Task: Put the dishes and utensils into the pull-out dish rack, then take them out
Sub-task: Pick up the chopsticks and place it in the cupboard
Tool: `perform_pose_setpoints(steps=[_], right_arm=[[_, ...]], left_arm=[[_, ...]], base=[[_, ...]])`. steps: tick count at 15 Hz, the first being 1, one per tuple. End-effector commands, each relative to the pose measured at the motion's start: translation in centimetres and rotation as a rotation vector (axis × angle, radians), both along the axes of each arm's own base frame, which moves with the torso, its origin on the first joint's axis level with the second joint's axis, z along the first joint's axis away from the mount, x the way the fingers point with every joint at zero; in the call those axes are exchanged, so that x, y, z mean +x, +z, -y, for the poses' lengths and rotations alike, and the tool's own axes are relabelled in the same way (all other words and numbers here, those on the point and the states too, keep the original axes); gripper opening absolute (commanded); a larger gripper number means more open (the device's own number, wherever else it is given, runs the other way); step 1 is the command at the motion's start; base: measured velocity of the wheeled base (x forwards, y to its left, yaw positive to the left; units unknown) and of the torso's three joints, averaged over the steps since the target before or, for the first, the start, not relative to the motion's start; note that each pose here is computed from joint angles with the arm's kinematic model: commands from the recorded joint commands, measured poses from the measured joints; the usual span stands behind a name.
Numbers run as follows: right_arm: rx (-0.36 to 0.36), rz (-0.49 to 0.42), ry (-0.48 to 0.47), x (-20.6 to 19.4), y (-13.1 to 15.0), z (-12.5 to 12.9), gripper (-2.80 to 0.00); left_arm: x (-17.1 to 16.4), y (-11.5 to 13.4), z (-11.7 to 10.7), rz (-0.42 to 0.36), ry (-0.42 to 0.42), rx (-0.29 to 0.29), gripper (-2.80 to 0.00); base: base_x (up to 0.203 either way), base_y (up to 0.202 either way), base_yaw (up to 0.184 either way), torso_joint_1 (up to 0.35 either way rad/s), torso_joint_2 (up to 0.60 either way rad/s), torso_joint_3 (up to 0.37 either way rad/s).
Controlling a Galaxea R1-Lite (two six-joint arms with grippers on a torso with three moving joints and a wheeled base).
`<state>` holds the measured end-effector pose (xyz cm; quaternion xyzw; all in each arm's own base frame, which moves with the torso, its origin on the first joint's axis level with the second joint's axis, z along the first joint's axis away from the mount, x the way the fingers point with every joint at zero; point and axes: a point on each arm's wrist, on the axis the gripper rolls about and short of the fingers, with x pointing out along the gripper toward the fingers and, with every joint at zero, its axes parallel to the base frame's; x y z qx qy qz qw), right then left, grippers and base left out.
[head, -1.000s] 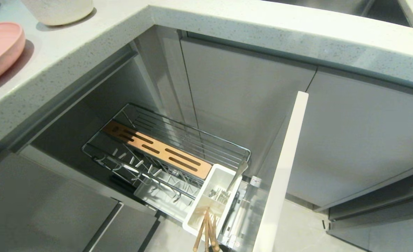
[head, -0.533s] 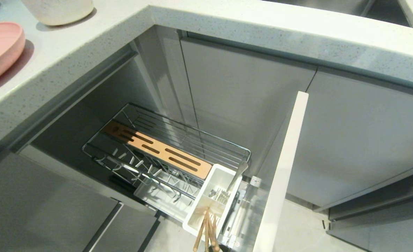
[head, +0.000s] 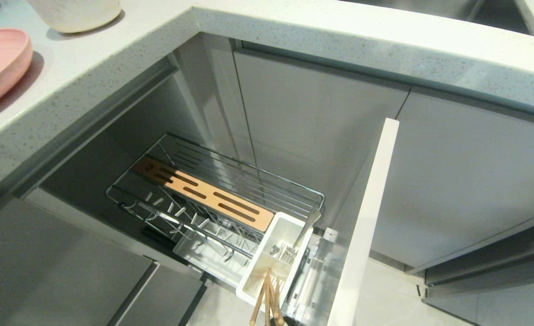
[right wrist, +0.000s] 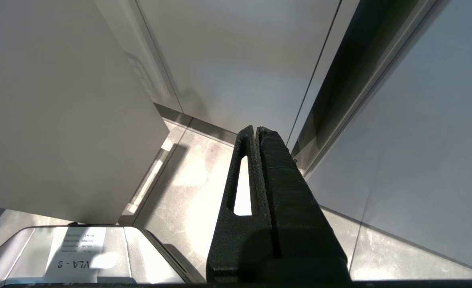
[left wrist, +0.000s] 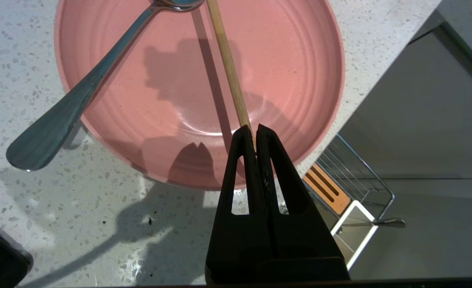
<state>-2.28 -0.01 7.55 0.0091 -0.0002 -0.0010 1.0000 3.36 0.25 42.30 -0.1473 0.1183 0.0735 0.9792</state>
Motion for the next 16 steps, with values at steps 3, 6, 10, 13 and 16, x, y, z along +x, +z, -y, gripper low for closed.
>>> perform_pose_setpoints(steps=[3,6,10,13,16], right_arm=[[0.000,-0.002,0.000,0.0,0.0,0.0,-2.80],[0.000,-0.002,0.000,0.0,0.0,0.0,-2.80],[0.000,-0.002,0.000,0.0,0.0,0.0,-2.80],[0.000,-0.002,0.000,0.0,0.0,0.0,-2.80],[0.000,-0.002,0.000,0.0,0.0,0.0,-2.80]], left_arm=[[1.5,-0.2,0.0,-0.036,0.017,-0.002,0.00],[1.7,-0.2,-0.1,-0.041,0.020,-0.001,0.00],[3.3,-0.4,-0.1,-0.081,0.036,0.002,0.00],[4.5,-0.6,-0.1,-0.107,0.042,0.003,0.00],[5.6,-0.9,-0.1,-0.133,0.041,0.001,0.00]], base=[[0.000,0.000,0.000,0.000,0.00,0.000],[0.000,0.000,0.000,0.000,0.00,0.000],[0.000,0.000,0.000,0.000,0.00,0.000],[0.000,0.000,0.000,0.000,0.00,0.000],[0.000,0.000,0.000,0.000,0.00,0.000]])
